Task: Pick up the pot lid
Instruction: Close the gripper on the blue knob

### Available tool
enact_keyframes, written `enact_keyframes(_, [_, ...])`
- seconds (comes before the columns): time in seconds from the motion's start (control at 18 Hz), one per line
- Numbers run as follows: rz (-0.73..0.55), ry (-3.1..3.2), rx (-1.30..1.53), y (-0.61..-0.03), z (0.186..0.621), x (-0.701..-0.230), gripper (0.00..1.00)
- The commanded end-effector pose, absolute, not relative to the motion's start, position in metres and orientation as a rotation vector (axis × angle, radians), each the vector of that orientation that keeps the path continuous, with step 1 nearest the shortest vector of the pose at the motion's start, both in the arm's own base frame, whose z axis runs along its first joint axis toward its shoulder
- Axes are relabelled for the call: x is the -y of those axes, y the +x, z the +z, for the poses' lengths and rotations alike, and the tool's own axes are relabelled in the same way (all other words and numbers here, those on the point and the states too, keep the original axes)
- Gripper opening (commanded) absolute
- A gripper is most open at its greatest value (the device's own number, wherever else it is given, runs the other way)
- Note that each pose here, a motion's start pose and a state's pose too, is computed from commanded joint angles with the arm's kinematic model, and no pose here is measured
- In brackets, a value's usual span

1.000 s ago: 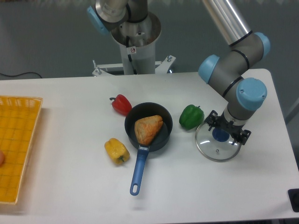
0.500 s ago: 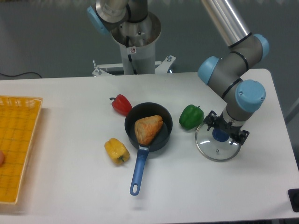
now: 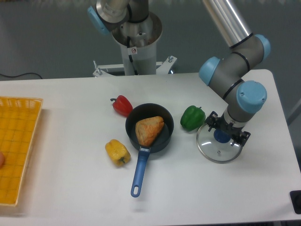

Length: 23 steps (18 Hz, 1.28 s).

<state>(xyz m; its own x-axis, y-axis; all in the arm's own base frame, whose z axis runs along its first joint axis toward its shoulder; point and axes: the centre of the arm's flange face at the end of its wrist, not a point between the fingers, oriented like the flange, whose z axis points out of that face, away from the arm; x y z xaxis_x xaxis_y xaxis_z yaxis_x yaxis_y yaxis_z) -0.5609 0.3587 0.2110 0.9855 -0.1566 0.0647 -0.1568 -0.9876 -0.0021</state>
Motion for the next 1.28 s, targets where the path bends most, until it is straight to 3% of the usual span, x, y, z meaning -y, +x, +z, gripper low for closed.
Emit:
enact_keyframes(0.39, [0.098, 3.127, 0.242, -0.5611, 0.2112, -0.3586, 1.0])
enact_keyframes(0.44, [0.101, 3.126, 0.237, -0.5606, 0.2105, -0.3585, 0.95])
enact_keyframes(0.94, [0.092, 3.128, 0.235, -0.5612, 0.2108, -0.3598, 0.91])
enact_keyframes(1.28, [0.089, 3.129, 0.235, -0.5608, 0.2109, -0.3607, 0.67])
